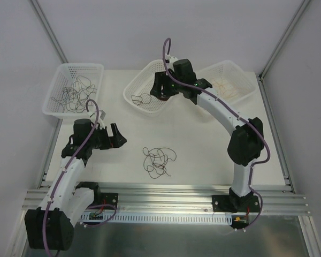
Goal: Untangle the cables
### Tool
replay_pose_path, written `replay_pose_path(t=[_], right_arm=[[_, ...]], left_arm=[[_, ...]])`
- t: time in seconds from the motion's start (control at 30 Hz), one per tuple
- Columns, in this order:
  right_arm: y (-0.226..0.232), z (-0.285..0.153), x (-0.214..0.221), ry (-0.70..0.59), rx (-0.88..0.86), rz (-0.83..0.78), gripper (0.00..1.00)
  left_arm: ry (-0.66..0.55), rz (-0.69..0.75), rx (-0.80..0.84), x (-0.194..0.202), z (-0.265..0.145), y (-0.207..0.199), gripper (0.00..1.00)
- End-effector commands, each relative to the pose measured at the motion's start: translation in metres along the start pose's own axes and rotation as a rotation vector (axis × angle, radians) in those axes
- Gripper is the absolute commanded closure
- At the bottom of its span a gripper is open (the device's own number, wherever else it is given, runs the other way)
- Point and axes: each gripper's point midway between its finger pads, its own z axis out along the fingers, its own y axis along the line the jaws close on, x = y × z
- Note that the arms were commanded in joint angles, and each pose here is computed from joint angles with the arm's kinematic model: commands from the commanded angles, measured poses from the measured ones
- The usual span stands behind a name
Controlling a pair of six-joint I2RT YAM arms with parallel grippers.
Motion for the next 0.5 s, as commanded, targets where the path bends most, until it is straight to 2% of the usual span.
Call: replay_pose_path(t=[0.0,0.07,0.1,0.2,0.23,0.3,0.33,0.47], right_arm=[[0.013,-0.045,0.006,0.013,-0.023,-0.019,0.30],[0.014,-0.062,0.018,0.044,-0.021,-0.016,0.31],[0.005,-0.066,0.048,0.121,0.001,0.003,0.31],[0.001,-0.090,0.079,0.190,0.027,0.004,0.32],[-0.005,-0.094,0.105,0.247,0.049,0.012,0.32],[-0.009,-0.112,0.117,0.260,0.085,0.010,0.32],[-0.018,-0.117,0.140,0.300,0.125,0.019,0.32],[-0.026,-0.137,0.178,0.332,0.181,0.062,0.32]], left_arm=[[0.002,0.021,0.062,-0.002,0.001,-0.012,0.02],[0.025,0.016,0.095,0.004,0.002,-0.020,0.03],[0.033,0.013,0.105,0.006,0.003,-0.022,0.04],[0.083,-0.017,0.158,0.020,0.004,-0.037,0.07],[0.099,-0.049,0.168,0.023,0.004,-0.041,0.07],[0.138,-0.067,0.181,0.036,0.005,-0.049,0.08],[0.154,-0.109,0.173,0.041,0.007,-0.051,0.09],[0.161,-0.155,0.144,0.046,0.010,-0.064,0.15]])
